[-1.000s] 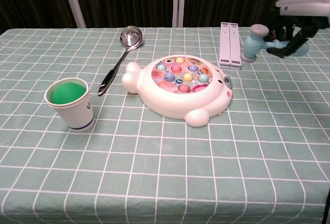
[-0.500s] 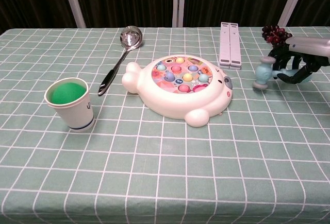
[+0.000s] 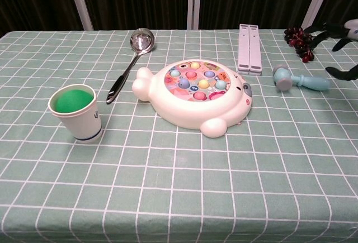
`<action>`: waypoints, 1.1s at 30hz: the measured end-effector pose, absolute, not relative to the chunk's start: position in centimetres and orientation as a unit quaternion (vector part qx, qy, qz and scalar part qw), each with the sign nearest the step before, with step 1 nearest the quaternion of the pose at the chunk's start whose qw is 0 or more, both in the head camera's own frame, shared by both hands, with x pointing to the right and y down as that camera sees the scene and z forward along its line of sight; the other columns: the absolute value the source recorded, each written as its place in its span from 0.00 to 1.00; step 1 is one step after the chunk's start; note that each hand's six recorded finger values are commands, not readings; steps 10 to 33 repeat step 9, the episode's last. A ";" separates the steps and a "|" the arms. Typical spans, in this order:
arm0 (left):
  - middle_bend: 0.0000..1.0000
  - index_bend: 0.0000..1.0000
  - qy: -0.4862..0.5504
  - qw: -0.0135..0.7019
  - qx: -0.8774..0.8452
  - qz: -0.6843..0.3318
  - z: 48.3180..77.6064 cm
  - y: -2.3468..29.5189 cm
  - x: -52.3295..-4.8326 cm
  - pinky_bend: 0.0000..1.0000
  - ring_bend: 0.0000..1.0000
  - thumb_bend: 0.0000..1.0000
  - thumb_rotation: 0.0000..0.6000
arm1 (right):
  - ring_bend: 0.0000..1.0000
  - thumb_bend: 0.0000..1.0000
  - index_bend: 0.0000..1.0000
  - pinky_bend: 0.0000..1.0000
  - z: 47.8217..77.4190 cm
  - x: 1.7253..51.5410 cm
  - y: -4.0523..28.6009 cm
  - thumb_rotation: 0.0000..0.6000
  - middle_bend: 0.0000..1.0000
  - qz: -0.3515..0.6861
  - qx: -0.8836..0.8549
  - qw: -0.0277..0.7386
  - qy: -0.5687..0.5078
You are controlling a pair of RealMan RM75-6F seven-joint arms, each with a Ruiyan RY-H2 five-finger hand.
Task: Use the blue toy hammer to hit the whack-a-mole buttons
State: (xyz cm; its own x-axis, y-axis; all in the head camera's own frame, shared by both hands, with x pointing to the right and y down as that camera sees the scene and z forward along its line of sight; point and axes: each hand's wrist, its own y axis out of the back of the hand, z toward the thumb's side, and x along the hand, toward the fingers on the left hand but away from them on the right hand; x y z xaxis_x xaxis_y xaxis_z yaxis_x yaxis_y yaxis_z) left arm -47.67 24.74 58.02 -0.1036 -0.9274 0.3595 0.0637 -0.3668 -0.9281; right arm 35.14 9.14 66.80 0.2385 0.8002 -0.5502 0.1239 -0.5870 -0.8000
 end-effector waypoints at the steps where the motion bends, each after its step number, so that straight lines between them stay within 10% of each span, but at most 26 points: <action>1: 0.15 0.19 0.403 0.397 -0.538 -0.625 58.0 24.7 -47.7 0.01 0.07 0.00 1.00 | 0.04 0.18 0.01 0.19 66.0 35.6 9.4 1.00 0.19 0.523 -0.712 0.328 -0.334; 9: 0.15 0.19 0.414 0.407 -0.528 -0.620 57.9 24.3 -47.6 0.01 0.07 0.00 1.00 | 0.04 0.16 0.01 0.19 57.5 41.8 15.5 1.00 0.19 0.506 -0.639 0.360 -0.453; 33: 0.15 0.19 0.414 0.407 -0.528 -0.620 57.9 24.3 -47.6 0.01 0.07 0.00 1.00 | 0.04 0.16 0.01 0.19 57.5 41.8 15.5 1.00 0.19 0.506 -0.639 0.360 -0.453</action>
